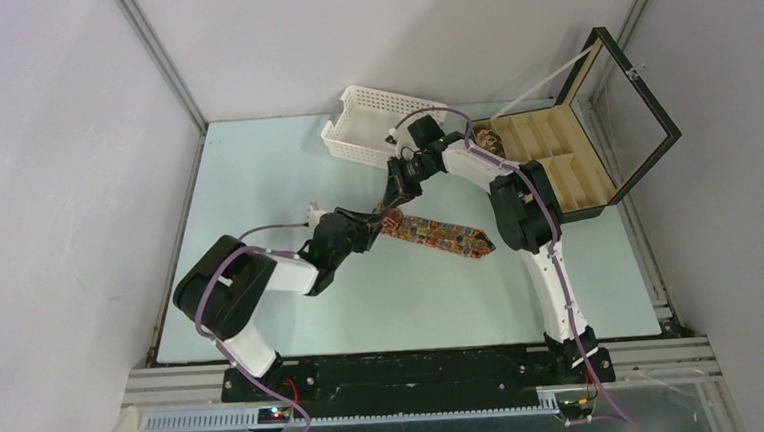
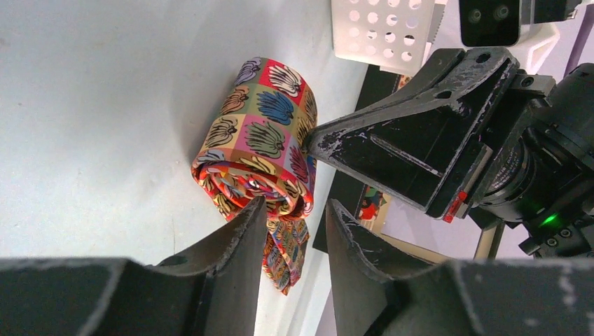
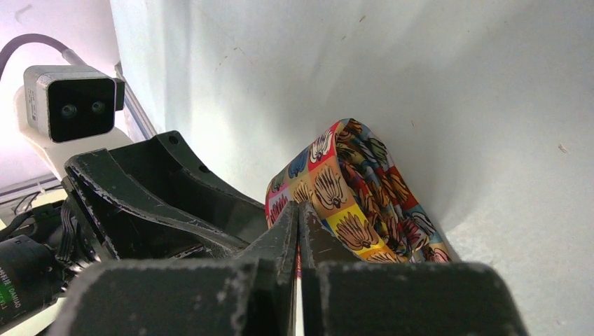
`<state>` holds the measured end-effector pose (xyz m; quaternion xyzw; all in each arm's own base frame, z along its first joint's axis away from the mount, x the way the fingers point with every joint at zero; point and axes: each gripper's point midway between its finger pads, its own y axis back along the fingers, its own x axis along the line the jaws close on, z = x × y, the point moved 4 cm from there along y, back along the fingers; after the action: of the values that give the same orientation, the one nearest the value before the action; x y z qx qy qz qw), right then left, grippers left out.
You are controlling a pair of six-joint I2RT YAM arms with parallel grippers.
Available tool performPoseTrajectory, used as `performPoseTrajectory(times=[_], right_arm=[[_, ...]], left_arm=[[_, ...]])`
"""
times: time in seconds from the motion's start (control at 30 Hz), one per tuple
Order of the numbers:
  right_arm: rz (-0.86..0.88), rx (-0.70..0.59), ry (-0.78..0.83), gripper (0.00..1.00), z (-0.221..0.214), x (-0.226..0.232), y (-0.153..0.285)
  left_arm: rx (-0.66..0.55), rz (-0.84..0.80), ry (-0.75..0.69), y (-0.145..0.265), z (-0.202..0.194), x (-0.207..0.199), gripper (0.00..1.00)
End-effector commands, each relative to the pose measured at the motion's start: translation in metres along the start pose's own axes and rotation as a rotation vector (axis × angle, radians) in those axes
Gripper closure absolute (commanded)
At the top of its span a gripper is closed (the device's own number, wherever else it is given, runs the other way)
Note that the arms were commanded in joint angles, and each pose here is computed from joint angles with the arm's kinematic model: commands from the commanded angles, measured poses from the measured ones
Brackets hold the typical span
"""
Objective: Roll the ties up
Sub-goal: Roll the tie at the center of the board.
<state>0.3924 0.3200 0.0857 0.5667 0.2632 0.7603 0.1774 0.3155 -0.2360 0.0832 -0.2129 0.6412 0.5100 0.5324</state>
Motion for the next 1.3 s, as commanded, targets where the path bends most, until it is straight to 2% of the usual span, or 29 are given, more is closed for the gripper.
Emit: performPoseTrajectory(times=[0.0,0.97,1.27], right_arm=[[0.003,-0.032,0.049,1.00,0.006,0.013,0.008],[0.000,-0.012,0.051,1.00,0.002,0.013,0.001],[0.001,-0.012,0.052,1.00,0.001,0.013,0.001]], left_arm=[[0.000,-0.065,0.026,-0.005,0.003,-0.021,0.59],[-0.012,-0.054,0.039,-0.014,0.012,-0.013,0.63],[-0.011,-0.051,0.036,-0.016,0.013,-0.011,0.75]])
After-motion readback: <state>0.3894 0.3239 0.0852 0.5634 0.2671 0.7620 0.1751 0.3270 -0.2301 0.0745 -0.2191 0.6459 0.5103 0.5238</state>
